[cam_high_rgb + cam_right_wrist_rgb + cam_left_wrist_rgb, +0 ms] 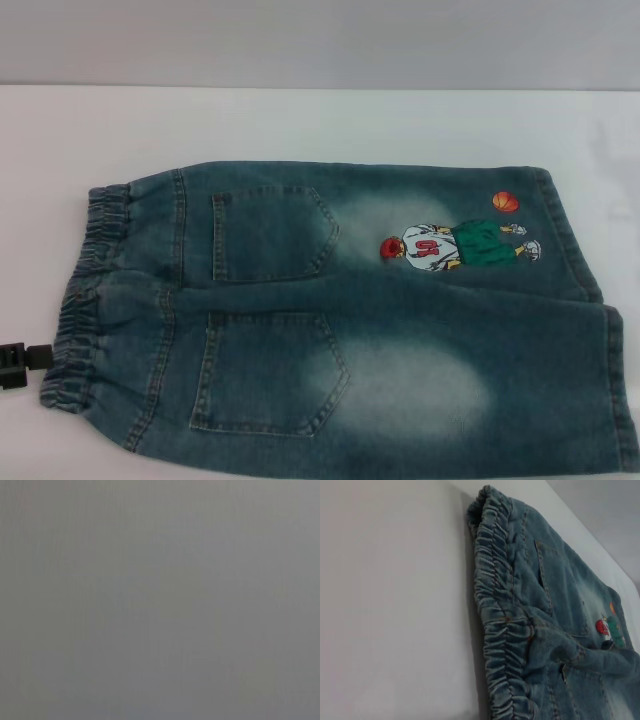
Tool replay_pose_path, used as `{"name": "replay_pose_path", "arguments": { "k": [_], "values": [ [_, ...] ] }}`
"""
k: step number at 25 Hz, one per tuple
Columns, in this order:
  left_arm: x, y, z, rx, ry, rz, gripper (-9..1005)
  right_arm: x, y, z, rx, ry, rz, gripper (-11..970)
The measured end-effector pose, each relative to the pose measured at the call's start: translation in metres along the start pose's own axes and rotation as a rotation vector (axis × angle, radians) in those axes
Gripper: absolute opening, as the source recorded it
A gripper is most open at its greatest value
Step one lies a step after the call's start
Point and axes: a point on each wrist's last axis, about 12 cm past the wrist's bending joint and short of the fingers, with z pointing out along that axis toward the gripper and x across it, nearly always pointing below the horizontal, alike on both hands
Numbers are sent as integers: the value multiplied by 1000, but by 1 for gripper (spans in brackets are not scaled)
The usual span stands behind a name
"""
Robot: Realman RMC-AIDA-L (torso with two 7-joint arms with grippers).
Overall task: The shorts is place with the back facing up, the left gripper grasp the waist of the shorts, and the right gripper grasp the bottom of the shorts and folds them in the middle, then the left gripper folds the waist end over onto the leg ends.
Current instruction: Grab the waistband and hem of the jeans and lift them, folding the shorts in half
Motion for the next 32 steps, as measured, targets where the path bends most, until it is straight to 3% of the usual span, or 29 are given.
{"name": "replay_pose_path", "arguments": {
  "k": [32],
  "values": [
    [3,1,11,-12,21,-13,822,1,-1,-1,1,10,-1,582]
  ]
}}
